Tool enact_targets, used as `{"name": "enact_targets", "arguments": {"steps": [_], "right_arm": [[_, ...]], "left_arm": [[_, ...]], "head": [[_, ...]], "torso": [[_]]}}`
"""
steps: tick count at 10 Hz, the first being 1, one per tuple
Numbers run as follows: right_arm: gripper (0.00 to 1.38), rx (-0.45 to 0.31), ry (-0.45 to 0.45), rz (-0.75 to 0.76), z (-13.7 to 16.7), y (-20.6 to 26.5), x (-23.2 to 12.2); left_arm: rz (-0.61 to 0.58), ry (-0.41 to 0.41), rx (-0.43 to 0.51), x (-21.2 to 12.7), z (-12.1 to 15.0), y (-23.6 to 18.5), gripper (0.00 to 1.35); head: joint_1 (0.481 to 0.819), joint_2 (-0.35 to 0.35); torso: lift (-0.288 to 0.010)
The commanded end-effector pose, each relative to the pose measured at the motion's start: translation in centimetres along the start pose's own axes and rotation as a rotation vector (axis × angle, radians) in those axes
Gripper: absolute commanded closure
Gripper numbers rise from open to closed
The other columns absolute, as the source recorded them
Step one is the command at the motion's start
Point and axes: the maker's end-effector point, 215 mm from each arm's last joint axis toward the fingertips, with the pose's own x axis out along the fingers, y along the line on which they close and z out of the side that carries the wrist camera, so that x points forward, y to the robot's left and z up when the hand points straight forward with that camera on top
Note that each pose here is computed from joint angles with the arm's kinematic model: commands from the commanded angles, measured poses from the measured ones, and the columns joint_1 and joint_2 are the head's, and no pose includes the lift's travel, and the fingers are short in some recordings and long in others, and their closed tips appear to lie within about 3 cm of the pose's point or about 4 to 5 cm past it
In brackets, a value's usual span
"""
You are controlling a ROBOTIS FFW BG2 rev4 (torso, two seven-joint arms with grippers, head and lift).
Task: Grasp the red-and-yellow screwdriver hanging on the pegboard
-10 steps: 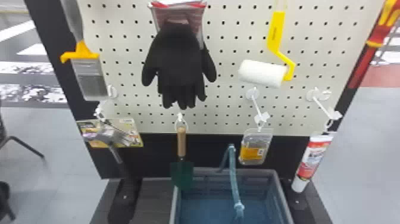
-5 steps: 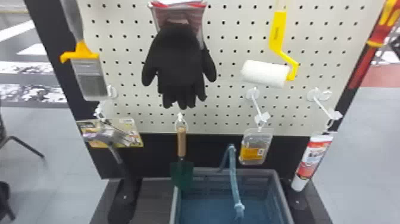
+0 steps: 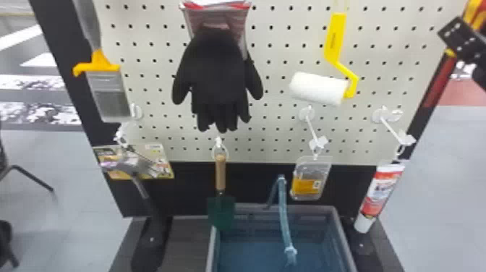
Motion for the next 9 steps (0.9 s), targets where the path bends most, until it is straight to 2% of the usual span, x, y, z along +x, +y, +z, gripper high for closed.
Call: {"name": "enact_targets", "arguments": {"steps": [1, 2, 5, 7, 9], "right_arm": [[0.16, -0.002, -0.012, 0.024, 0.8, 0.7, 0.7], [0.17, -0.013, -0.011, 0.028, 1.2, 0.8, 0.9], [0.33, -0.01, 0.001, 0.022, 1.0, 1.1, 0.8], [0.59, -0.011, 0.01, -0.004, 1.1, 0.9, 0.1], [0.67, 0.004, 0.027, -0.021, 0.7, 0.9, -0.5]], "left_arm": [[0.0, 0.002, 0.0, 0.0, -0.1, 0.0, 0.4], [0.0, 0.004, 0.001, 0.0, -0.1, 0.0, 0.4], [0.0, 0.002, 0.001, -0.1, 0.0, 0.1, 0.4], [0.001, 0.003, -0.001, -0.1, -0.1, 0.1, 0.4], [0.0, 0.006, -0.002, -0.1, -0.2, 0.1, 0.4]], "head": [[0.549, 0.0], [0.549, 0.0], [0.549, 0.0], [0.549, 0.0], [0.549, 0.0]], "torso": [[-0.1], [-0.1], [-0.1], [-0.1], [-0.1]]}}
